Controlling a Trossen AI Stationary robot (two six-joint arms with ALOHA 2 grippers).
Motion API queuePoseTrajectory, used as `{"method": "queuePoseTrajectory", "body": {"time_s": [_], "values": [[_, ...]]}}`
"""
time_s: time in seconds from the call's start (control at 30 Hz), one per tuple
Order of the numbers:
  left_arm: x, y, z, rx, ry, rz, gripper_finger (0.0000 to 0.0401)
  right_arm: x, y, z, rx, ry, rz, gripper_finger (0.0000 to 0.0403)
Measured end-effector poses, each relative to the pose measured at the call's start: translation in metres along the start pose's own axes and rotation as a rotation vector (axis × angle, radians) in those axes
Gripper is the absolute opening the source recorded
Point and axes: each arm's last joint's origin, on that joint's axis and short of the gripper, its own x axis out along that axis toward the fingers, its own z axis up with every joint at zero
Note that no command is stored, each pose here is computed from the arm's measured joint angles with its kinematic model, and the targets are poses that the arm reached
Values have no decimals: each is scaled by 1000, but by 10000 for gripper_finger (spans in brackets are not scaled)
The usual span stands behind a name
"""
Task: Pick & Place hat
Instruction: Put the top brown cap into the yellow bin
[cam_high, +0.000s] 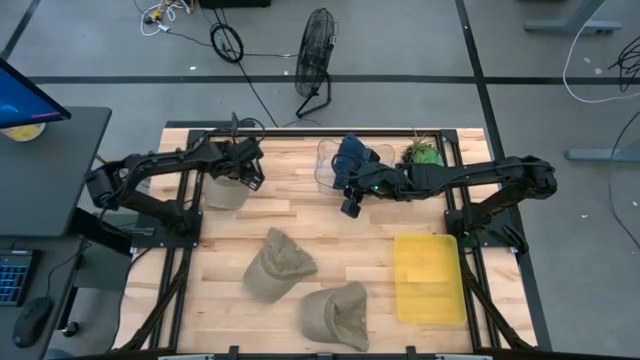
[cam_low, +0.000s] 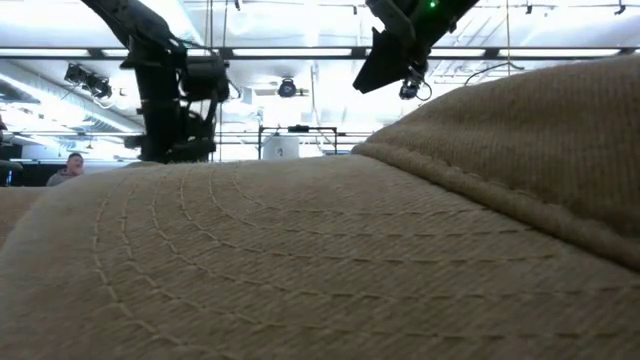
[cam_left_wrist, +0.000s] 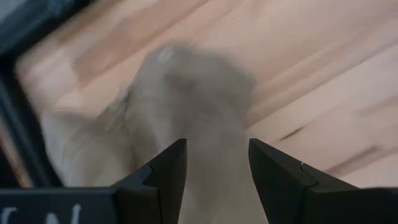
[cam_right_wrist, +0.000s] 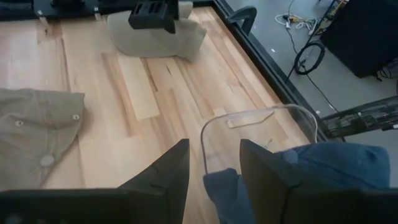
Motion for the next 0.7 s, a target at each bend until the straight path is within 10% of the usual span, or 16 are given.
{"method": "queuePoseTrajectory", "body": {"time_s": [0.7], "values": [[30, 10, -26, -4, 102, 58, 176, 0, 0, -1, 47, 13, -1, 146]]}}
